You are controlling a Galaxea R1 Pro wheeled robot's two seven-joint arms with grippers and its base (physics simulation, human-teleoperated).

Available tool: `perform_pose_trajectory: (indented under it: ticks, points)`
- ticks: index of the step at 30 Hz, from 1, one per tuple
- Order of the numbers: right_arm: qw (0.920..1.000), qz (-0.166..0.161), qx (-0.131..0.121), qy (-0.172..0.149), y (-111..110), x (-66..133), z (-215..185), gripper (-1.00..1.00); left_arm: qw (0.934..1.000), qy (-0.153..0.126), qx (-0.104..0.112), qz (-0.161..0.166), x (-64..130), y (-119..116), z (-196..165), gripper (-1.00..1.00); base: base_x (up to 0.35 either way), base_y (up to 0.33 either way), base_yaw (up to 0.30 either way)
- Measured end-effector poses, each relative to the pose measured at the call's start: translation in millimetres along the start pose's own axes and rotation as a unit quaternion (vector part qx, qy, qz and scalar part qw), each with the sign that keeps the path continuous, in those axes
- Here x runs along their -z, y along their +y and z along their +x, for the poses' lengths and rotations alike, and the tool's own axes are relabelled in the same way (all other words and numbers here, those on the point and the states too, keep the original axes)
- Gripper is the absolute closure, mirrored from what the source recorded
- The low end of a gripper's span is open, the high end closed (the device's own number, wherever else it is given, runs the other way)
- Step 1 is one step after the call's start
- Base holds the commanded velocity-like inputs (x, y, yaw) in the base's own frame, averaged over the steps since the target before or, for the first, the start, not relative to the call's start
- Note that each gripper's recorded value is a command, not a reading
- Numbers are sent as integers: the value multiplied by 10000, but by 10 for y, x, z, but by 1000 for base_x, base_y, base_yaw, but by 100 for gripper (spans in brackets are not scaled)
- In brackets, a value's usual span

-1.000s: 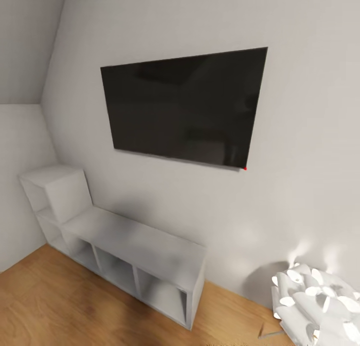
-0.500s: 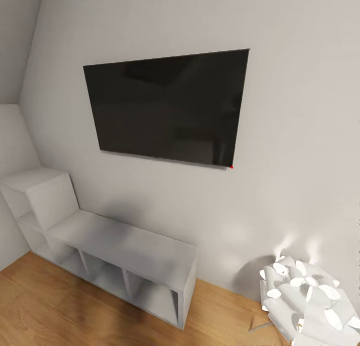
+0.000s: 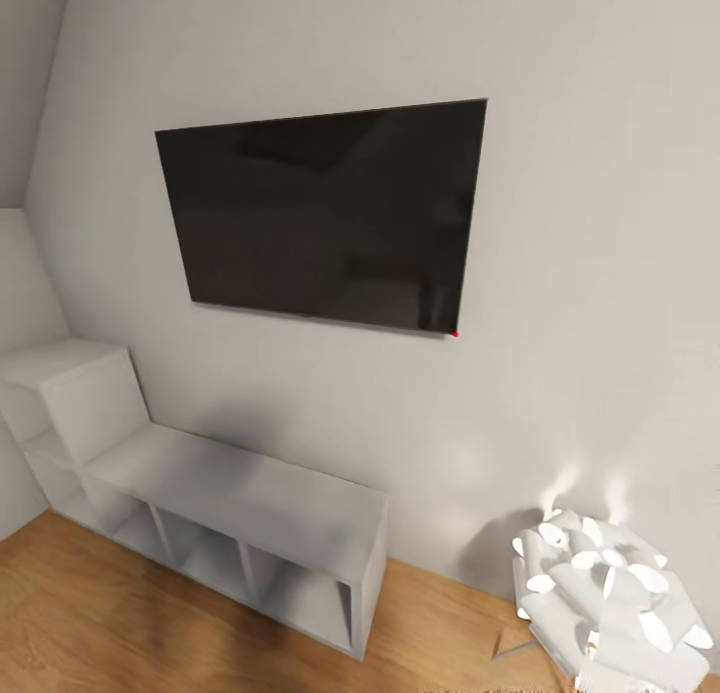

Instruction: Attach the digital camera to the camera tripod in the bedroom.

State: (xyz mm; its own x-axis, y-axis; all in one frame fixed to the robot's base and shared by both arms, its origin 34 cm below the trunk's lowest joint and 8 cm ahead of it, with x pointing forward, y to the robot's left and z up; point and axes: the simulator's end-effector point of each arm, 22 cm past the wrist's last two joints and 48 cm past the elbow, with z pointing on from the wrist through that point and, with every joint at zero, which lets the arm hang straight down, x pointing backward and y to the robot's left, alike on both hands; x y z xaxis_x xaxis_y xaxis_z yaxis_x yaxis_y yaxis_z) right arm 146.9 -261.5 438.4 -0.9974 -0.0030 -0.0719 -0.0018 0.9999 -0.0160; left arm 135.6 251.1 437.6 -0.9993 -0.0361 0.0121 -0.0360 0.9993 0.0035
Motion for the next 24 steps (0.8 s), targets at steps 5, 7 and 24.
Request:
perform_pose_trajectory:
  ticks: [5,7,24]
  points:
    - [10000,-2,20,-5,0,0,-2,-100,10000,-3,0,0,0,0,-3,-100,0,0,-229]
    - [10000,-2,25,-6,0,0,-2,-100,10000,-3,1,1,0,-2,-3,-100,0,0,-237]
    - [10000,8,34,16,-18,1,18,-100,10000,-11,2,6,0,-11,-10,-100,0,0,-240]
